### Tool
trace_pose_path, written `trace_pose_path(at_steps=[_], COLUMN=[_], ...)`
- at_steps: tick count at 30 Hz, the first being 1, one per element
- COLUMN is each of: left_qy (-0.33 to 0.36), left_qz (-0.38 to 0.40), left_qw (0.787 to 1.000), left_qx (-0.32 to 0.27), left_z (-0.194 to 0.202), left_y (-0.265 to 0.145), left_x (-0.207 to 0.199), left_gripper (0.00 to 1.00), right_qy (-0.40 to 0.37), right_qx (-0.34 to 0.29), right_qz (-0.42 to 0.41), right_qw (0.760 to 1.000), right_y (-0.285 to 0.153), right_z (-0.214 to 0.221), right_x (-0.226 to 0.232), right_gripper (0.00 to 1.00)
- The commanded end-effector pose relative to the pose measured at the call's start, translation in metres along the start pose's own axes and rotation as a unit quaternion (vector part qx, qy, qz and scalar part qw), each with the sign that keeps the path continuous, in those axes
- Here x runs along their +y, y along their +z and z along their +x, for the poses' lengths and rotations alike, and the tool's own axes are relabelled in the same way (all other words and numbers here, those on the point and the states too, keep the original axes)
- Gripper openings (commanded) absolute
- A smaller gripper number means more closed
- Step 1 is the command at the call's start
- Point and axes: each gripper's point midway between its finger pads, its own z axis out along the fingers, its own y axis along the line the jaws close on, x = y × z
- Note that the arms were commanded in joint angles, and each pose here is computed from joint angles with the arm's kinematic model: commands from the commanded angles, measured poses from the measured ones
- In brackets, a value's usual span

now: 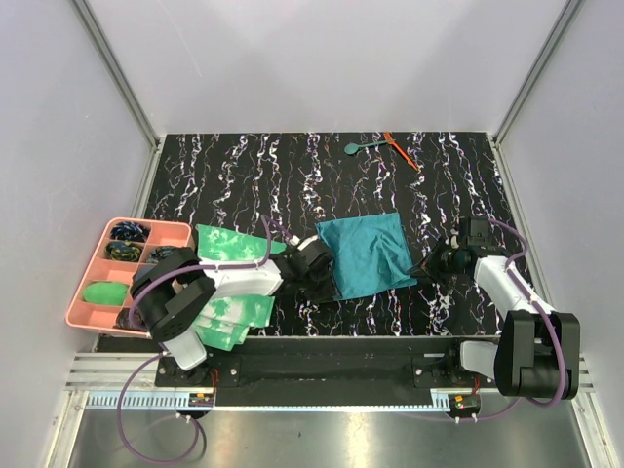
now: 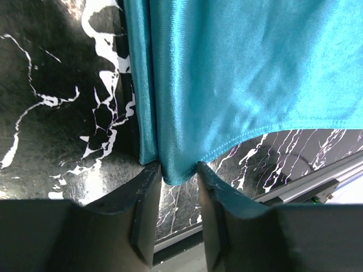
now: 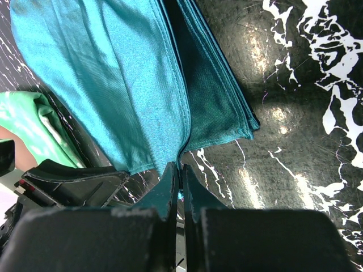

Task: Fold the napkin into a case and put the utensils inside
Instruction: Smooth out the square-folded napkin at the center of the board.

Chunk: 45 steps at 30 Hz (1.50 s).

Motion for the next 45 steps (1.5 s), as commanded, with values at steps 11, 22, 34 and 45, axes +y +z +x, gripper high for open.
trace_pose_path(at_steps=[11,22,34,45], left_qy=[0.019,0.059,0.117,0.125], left_qz=[0.042,0.121,0.215,0.284], left_qw=[0.998,0.988,0.928,0.911], left_qx=[-0.032,-0.08,-0.28,-0.271], left_z=[-0.013,-0.057,-0.259,-0.331], left_y=[-0.024,-0.093,-0.165,-0.117], left_x=[-0.031,-0.083,-0.121,-0.131], left_gripper=[0.0,0.0,0.0,0.0], right_qy=[-0.022,-0.07,-0.139,-0.162], right_qx=[-0.007,-0.044,-0.107,-0.104], right_qz=[-0.027,-0.071,-0.143,-0.198], right_qw=[0.999,0.994,0.974,0.961], right_y=[-0.009,-0.039,-0.027,0.015], right_z=[-0.003,-0.032,-0.175,-0.252], right_x=[0.014,0.058,0.164,0.212], right_gripper=[0.0,0.0,0.0,0.0])
